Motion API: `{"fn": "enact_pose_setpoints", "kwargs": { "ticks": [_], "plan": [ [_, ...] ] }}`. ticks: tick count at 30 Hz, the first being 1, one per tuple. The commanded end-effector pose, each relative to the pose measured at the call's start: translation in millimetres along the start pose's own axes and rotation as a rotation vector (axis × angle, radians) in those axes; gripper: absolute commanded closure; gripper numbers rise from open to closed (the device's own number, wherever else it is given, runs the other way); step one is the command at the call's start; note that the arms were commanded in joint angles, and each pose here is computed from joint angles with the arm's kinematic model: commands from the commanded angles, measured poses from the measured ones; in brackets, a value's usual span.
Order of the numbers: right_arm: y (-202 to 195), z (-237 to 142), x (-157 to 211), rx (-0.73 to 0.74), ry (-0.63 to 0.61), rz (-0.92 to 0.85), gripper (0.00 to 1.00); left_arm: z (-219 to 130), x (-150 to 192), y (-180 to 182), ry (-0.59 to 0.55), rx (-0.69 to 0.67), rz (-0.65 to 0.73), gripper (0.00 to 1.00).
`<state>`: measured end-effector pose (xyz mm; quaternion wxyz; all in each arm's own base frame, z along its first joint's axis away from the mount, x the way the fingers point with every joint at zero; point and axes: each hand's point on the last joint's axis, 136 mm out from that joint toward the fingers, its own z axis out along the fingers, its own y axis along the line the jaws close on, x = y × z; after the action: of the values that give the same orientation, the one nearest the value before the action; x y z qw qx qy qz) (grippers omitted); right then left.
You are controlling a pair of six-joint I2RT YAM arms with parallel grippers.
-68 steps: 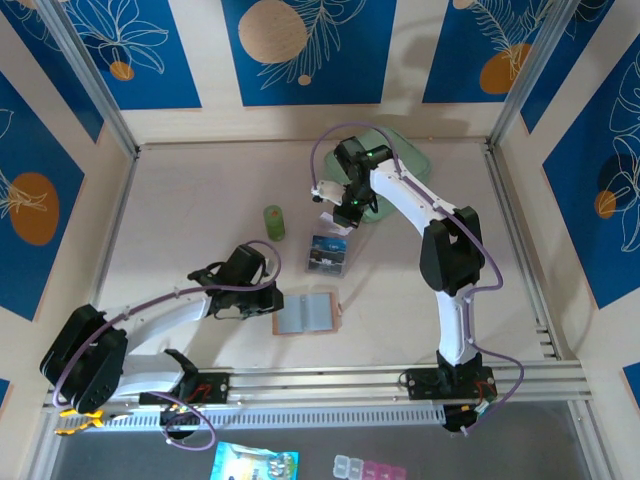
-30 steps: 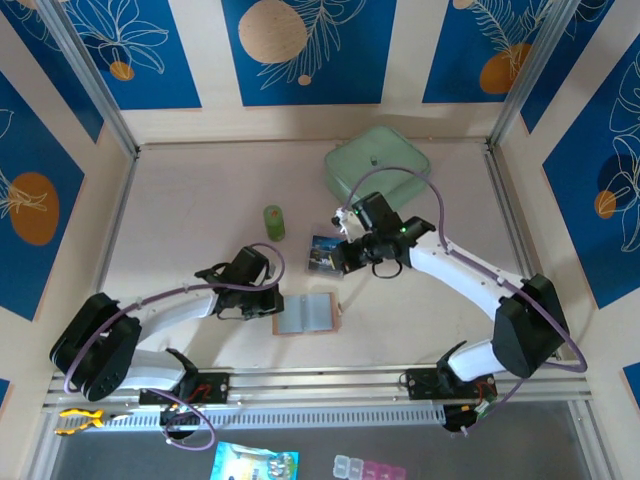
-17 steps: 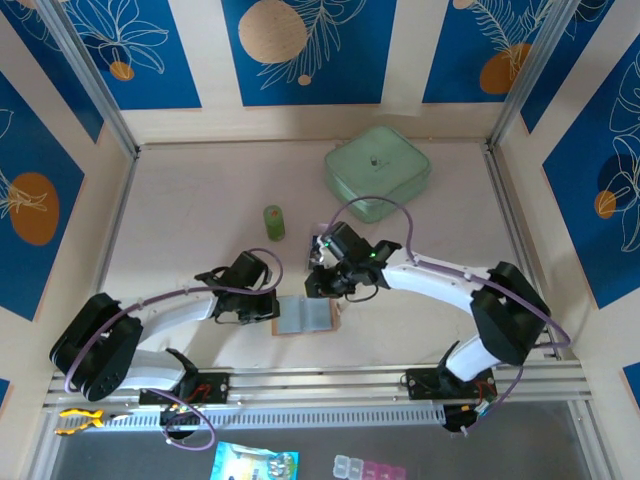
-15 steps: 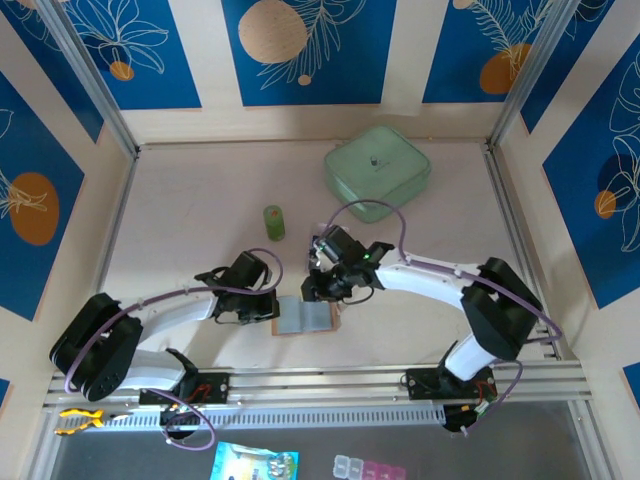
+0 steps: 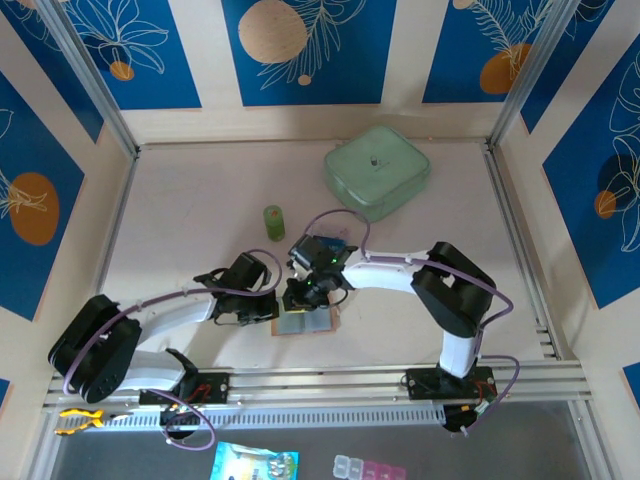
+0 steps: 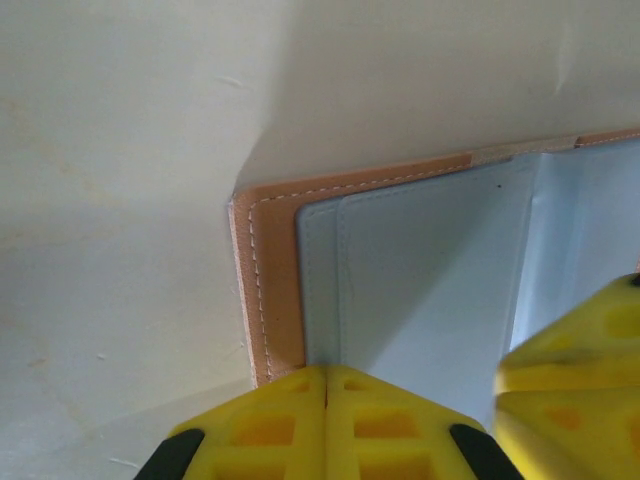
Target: Take the credit cards out of the card holder
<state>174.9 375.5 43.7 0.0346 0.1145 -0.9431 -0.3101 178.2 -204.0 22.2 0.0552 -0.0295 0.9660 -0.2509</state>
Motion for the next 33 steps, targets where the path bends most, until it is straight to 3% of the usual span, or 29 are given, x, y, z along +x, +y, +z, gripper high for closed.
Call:
{"fn": "enact_pose_setpoints", "kwargs": {
  "ticks": [1,13,22,29,33],
  "plan": [
    [7.4,7.8,2.0,-0.018,0.03,0.01,0.83,0.8,7.8,13.6,0.012,-0.036,-0.008,0.95],
    [-35.0,4.9,9.7,0.166,0.047,0.049,0.79,0.0,9.0,16.0,0.013,-0.048,-0.008,0.95],
    [-0.5,-18.4,0.4,0.017,-0.014,-0.031,0.77,-7.7,0.9,5.5,-0.015,-0.025,0.006,0.95],
    [-26.0,-71.7,-12.9,0.108,-0.154,-0.045,0.67,-32.0,-18.3,5.2,-0.095,-0.103,0.076,0.88],
    [-54.4,-107.2,-18.0,0.15,-0.235,-0.019,0.5,-50.4,-33.5,9.5,-0.167,-0.155,0.113,0.8]
  ]
}}
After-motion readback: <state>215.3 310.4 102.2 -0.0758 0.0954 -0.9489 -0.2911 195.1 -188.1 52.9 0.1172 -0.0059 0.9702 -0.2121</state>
